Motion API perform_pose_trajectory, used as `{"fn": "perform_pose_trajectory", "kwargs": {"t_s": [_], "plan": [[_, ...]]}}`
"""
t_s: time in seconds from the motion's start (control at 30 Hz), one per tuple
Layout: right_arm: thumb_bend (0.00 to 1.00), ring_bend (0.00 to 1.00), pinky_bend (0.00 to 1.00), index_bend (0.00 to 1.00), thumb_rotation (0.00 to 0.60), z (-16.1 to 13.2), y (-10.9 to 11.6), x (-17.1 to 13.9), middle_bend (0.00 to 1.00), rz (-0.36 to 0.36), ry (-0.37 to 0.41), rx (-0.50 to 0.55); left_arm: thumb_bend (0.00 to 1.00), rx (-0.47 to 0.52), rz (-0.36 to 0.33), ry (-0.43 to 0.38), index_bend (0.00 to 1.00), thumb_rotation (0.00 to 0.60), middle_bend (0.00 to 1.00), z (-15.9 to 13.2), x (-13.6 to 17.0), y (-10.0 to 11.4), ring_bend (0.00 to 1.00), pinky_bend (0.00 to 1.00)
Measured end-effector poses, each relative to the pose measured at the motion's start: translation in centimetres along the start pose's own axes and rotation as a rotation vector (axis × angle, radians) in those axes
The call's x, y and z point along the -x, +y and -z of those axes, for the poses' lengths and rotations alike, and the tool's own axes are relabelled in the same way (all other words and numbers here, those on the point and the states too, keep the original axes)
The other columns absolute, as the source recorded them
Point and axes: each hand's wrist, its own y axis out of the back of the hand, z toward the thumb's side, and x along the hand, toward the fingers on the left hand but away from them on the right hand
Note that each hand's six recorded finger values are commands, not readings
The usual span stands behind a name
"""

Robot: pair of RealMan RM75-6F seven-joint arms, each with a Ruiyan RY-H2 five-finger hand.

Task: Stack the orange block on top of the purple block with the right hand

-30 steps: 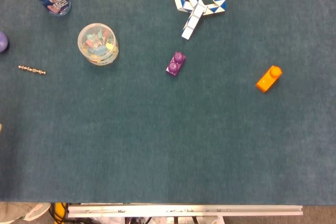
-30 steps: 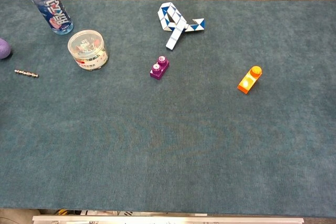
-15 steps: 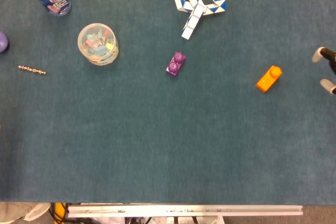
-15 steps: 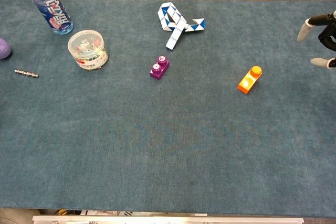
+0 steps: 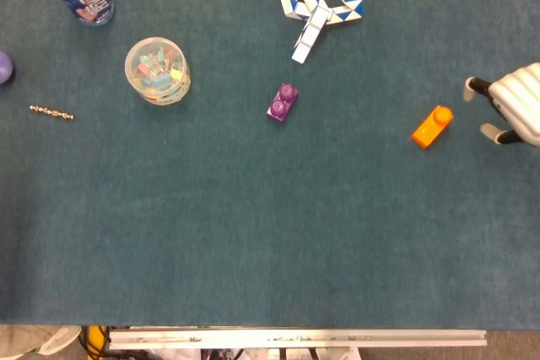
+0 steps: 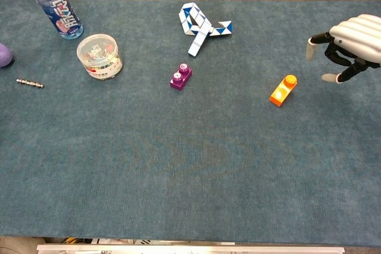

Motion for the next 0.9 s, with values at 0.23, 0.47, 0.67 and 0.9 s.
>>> {"fn": "perform_pose_trajectory", "kwargs": {"t_s": [0.23,0.47,0.67,0.9], "plan": [[0.19,0.89,0.93,0.43,0.600,-0.5,-1.5,2.0,0.91,-0.042,0.006,-0.023,0.16,0.001,-0.003,0.008,0.24,0.600,0.25,0.2,0.1,0.0,0.23,0.25],[0.19,0.89,0.93,0.43,0.600,-1.1,-2.3,3.2,0.91,-0.069,0.016,-0.042,0.16,0.002,-0.005,0.015,0.24,0.600,0.25,0.4,0.3,0.1,0.23,0.25],[0.19,0.89,0.93,0.43,0.600,-1.5,-2.9,3.9,0.91,-0.088,0.021,-0.049,0.16,0.003,-0.006,0.018,0.24,0.600,0.25,0.4,0.4,0.1,0.23,0.25],[0.19,0.89,0.93,0.43,0.600,-2.0,-3.6,4.5,0.91,-0.105,0.029,-0.066,0.16,0.000,-0.006,0.028,0.24,0.600,0.25,0.8,0.4,0.1,0.23,0.25]]}}
